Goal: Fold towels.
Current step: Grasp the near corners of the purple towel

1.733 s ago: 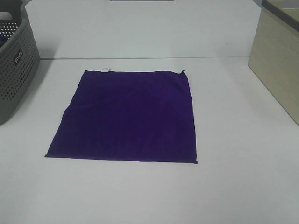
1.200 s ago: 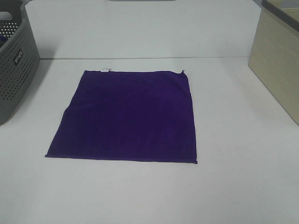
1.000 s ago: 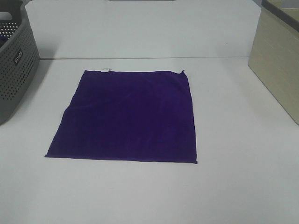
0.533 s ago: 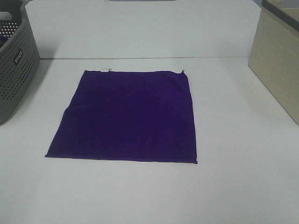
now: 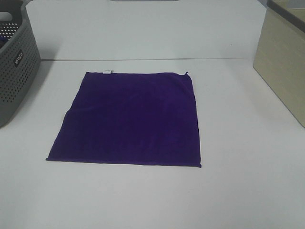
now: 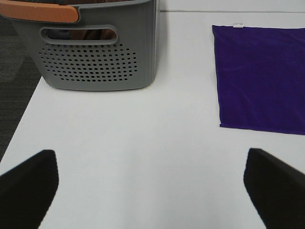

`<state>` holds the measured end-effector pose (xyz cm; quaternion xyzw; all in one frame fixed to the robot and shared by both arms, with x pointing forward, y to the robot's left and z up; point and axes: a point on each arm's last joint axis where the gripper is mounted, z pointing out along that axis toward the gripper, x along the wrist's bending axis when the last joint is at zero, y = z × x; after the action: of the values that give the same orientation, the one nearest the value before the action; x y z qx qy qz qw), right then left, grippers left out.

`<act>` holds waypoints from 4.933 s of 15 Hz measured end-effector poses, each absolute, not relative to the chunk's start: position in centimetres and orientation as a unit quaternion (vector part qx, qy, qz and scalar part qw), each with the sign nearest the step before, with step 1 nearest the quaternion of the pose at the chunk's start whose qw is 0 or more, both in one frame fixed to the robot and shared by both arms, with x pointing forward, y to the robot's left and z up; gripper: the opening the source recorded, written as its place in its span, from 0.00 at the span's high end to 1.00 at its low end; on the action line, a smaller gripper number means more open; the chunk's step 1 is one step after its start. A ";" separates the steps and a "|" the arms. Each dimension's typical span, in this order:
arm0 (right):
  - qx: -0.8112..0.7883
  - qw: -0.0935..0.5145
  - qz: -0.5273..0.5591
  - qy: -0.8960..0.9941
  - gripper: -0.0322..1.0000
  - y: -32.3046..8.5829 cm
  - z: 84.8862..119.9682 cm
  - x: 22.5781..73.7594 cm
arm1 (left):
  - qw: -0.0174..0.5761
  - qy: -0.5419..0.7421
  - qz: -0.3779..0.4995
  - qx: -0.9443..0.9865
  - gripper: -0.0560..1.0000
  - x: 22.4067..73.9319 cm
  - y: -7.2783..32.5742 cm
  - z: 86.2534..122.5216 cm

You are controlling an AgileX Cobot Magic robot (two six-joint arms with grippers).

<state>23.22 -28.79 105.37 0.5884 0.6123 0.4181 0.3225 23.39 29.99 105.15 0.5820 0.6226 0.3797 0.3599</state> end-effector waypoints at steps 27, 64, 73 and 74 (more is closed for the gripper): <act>0.588 0.325 0.415 0.613 0.04 -28.8 105.4 23.2 | 0.360 0.622 0.380 0.582 0.01 23.4 30.0 105.2; 0.690 -0.204 0.243 0.651 0.04 -25.8 87.3 54.6 | 0.208 0.602 -0.209 0.742 0.01 58.8 29.3 87.6; 0.692 -0.203 0.239 0.650 0.04 -25.9 87.0 54.6 | 0.215 0.607 -0.232 0.729 0.01 58.9 29.2 87.1; 0.692 -0.203 0.239 0.650 0.04 -25.9 87.0 54.6 | 0.215 0.607 -0.232 0.729 0.01 58.9 29.2 87.1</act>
<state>54.62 -25.89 86.96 0.6922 0.6499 0.2394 -0.2030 58.93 29.15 87.11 0.7294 0.6068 -0.2317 0.2147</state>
